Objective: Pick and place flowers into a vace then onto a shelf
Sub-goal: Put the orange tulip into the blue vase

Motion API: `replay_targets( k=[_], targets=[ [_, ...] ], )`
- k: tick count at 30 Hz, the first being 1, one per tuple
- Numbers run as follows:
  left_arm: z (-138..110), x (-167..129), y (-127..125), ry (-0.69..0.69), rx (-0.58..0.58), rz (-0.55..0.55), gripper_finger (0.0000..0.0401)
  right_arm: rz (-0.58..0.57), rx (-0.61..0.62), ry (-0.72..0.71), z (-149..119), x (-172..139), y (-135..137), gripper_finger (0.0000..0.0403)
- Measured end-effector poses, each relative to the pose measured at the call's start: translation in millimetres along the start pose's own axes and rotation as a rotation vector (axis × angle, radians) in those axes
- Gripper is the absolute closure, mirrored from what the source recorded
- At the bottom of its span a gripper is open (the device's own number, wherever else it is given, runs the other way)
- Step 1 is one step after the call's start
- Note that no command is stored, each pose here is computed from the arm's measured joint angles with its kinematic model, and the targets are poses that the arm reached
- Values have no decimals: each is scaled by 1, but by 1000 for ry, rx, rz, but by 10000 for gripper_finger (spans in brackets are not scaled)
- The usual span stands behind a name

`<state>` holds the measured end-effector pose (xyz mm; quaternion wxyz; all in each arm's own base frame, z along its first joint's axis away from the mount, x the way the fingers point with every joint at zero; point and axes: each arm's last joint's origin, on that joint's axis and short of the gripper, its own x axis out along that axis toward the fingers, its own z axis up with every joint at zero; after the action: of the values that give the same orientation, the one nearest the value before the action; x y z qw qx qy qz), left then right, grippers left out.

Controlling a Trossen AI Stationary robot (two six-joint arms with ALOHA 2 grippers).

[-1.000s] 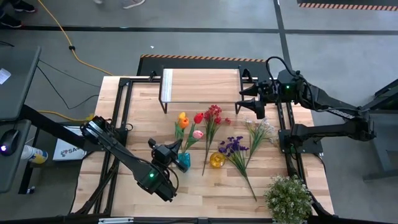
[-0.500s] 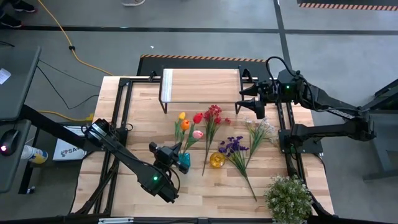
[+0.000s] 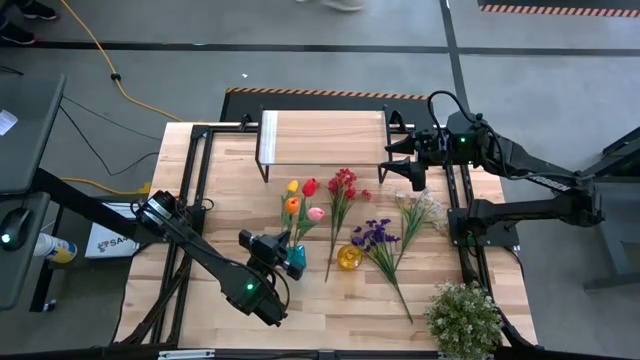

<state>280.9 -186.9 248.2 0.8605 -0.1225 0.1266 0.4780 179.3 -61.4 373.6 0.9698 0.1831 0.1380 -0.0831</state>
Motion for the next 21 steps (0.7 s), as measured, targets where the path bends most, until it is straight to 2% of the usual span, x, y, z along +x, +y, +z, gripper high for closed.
replay_targets(
  k=[14, 21],
  targets=[
    [-3, 0, 1, 118, 0, 46, 352, -8, -20, -3, 0, 0, 0, 130],
    [-3, 0, 2, 129, 6, 53, 350, -8, -20, -3, 0, 0, 0, 130]
  ],
)
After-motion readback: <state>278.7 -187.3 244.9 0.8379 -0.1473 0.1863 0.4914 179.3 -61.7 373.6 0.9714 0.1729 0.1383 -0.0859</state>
